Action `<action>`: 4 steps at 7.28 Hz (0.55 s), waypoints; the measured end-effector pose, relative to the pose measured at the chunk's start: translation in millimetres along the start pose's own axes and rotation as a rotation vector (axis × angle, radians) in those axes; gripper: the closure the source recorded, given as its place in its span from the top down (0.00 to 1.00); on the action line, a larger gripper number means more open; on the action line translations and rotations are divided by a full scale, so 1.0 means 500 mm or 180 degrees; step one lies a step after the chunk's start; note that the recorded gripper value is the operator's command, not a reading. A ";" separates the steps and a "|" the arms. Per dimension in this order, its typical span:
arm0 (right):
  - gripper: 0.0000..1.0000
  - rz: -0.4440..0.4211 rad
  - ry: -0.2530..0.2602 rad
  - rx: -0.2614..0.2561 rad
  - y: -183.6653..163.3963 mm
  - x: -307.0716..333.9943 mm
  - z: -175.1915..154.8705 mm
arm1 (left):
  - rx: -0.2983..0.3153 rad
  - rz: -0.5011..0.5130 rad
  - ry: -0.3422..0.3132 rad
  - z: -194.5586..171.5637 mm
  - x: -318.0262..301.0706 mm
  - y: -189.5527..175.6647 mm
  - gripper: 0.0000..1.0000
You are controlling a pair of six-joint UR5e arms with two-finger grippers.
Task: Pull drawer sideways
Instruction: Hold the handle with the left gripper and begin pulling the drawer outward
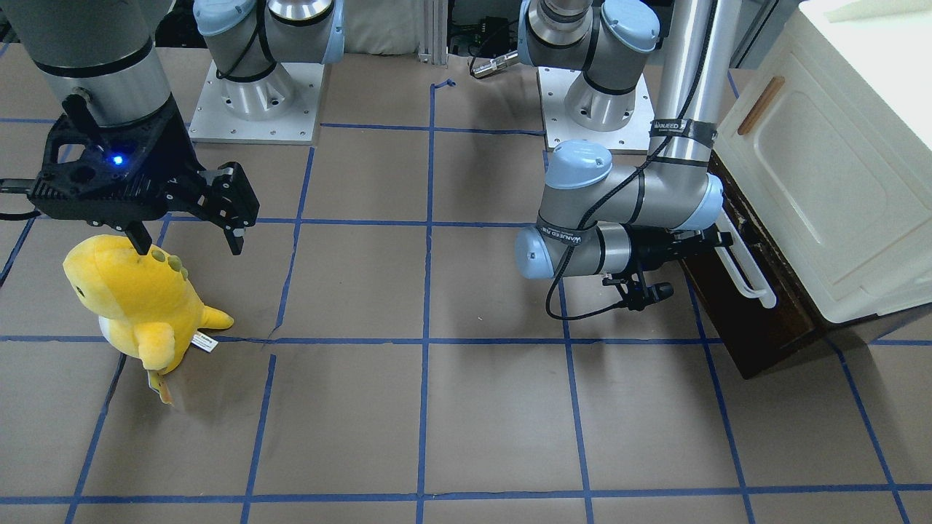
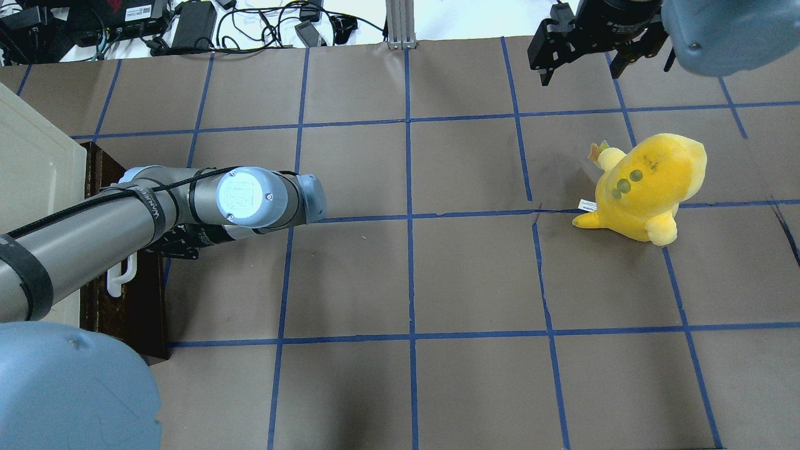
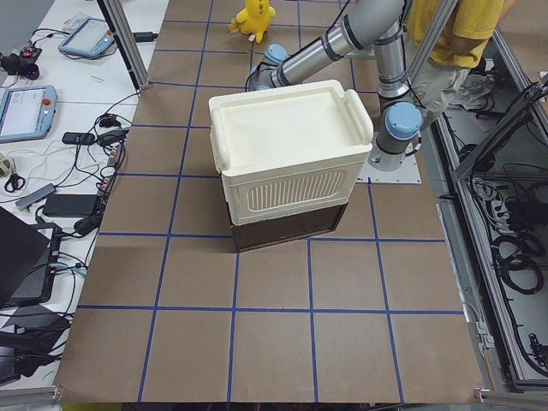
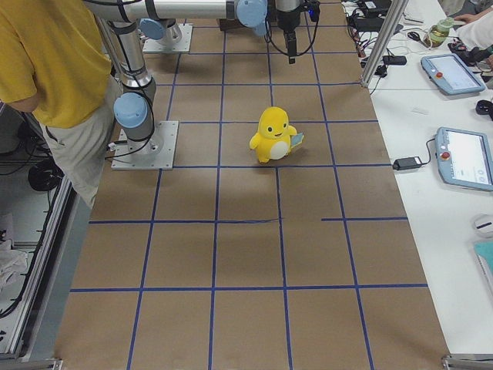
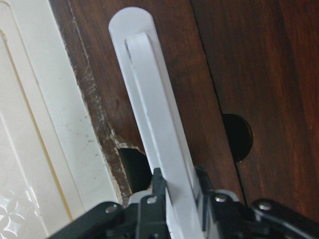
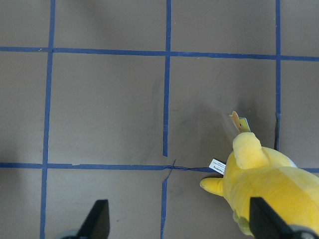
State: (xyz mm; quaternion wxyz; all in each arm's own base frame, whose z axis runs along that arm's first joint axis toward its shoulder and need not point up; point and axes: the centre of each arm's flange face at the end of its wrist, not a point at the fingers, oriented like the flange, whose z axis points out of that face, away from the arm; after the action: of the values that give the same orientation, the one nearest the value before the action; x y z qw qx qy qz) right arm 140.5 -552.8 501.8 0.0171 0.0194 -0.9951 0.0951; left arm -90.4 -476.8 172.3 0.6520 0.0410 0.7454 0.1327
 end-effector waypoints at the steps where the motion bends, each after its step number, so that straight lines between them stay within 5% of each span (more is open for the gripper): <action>1: 1.00 0.0000 0.0000 0.0001 0.000 0.000 0.000 | 0.0004 0.0000 -0.0002 -0.001 0.000 0.000 0.25; 4: 1.00 0.0000 0.0000 0.0001 0.000 0.000 0.000 | 0.0022 0.0006 -0.0006 -0.007 0.004 0.001 0.25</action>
State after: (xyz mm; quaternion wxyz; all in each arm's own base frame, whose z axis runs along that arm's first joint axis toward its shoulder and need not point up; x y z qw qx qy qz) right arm 140.5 -552.8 501.8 0.0170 0.0194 -0.9951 0.0953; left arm -94.4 -476.7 171.1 0.6524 0.0441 0.7453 0.1306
